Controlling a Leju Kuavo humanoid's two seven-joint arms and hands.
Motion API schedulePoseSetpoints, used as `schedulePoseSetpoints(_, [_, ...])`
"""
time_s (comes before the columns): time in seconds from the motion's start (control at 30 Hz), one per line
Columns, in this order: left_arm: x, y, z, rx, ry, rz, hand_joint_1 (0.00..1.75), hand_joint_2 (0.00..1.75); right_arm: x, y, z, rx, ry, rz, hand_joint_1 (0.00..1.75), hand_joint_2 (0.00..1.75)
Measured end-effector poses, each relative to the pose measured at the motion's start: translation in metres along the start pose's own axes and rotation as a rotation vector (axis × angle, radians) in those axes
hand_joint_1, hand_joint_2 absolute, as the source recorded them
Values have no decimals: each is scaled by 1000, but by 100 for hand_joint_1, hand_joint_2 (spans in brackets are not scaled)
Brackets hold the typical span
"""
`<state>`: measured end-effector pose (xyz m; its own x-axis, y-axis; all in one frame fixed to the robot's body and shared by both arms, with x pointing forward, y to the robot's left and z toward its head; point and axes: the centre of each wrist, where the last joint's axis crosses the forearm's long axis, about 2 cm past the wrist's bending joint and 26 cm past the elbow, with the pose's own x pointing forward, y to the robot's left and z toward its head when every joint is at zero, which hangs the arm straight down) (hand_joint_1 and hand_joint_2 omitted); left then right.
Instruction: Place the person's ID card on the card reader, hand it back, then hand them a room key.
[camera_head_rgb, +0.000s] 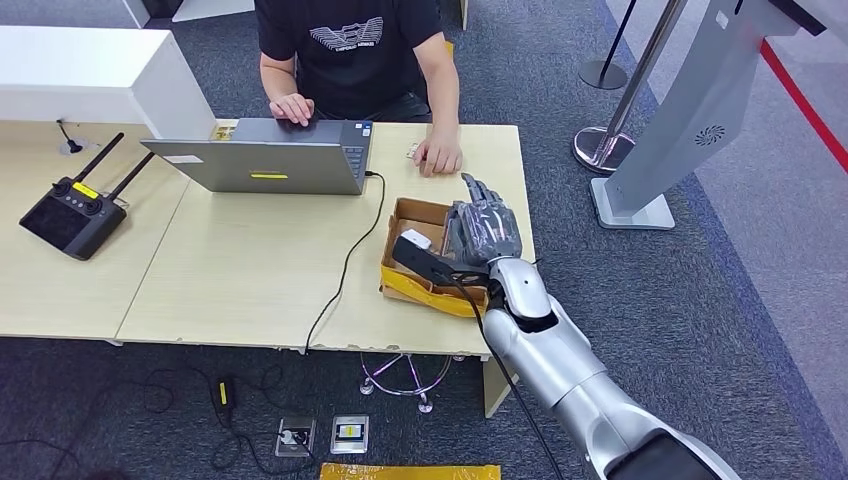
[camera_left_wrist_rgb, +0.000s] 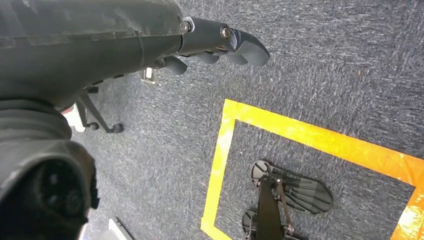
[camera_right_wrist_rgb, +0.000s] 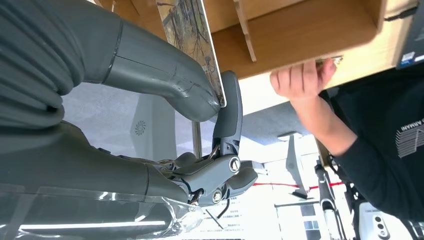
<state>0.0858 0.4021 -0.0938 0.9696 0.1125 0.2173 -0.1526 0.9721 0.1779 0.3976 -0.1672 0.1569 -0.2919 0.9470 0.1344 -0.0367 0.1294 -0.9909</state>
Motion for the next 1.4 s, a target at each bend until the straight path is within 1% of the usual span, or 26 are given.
schedulePoseSetpoints(0.33, [0, 0, 0, -1, -7, -6, 0, 0, 1, -17, -3, -62, -12, -25, 175, 175])
schedulePoseSetpoints(0.63, [0, 1, 0, 0, -9, -15, 0, 0, -5, -52, -18, -156, -25, 7, 175, 175])
schedulePoseSetpoints(0.83, [-1, 1, 0, 0, -9, -21, 0, 0, -7, -70, -27, -206, -34, 30, 175, 175])
schedulePoseSetpoints(1.07, [-1, 1, 0, 0, -10, -27, 0, 0, -10, -76, -31, -223, -30, 50, 175, 175])
schedulePoseSetpoints(1.4, [-1, 1, 0, 0, -12, -28, 0, 0, -13, -78, -34, -217, -21, 61, 175, 175])
